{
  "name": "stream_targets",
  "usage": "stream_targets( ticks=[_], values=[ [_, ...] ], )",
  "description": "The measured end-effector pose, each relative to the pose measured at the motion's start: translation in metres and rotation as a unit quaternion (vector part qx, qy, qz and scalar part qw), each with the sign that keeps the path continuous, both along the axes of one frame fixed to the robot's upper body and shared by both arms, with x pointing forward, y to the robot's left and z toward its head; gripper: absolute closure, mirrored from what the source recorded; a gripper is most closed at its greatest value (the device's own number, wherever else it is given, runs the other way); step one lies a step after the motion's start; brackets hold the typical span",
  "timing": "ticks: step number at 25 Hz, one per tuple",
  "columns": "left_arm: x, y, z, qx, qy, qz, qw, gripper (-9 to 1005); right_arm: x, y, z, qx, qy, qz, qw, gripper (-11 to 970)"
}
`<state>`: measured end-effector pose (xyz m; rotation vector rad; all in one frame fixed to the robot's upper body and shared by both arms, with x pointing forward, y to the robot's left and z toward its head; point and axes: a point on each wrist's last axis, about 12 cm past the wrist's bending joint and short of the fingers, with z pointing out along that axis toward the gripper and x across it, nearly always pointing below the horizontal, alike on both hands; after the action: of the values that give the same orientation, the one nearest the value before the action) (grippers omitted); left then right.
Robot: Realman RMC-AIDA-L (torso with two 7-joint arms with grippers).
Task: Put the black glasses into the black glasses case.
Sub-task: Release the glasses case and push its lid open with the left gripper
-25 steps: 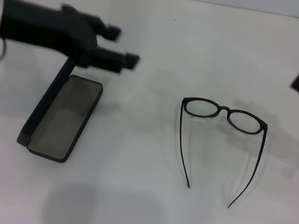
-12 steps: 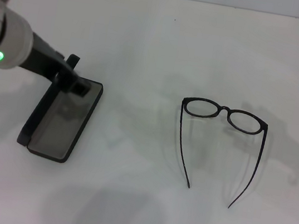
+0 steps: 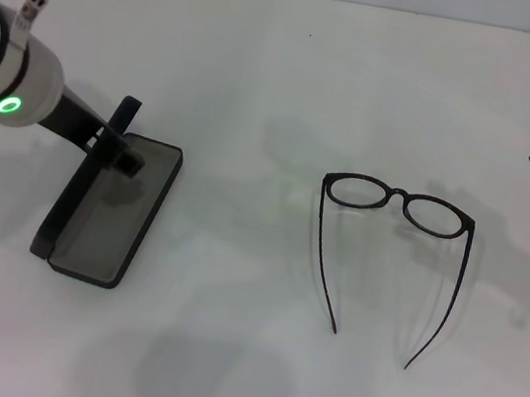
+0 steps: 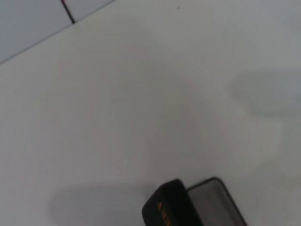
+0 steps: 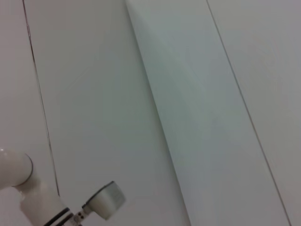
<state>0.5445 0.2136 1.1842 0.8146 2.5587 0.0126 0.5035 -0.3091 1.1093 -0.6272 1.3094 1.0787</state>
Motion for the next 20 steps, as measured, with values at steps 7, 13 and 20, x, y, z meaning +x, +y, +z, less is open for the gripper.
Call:
stream_targets(
  ticks=[7, 13, 20],
  values=[
    [0.009, 0.003, -0.013, 0.011, 0.027, 0.005, 1.0, 333, 0.0, 0.0, 0.0, -0.001, 0.0, -0.002, 1.0, 174],
    [0.009, 0.003, -0.016, 0.017, 0.034, 0.002, 0.999, 354, 0.0, -0.001, 0.0, 0.0, 0.0, -0.003, 1.0, 177],
    [0.008, 0.003, -0.016, 0.02, 0.033, -0.002, 0.999, 604, -0.002, -0.001, -0.002, 0.004, 0.004, -0.003, 1.0, 180]
  ],
)
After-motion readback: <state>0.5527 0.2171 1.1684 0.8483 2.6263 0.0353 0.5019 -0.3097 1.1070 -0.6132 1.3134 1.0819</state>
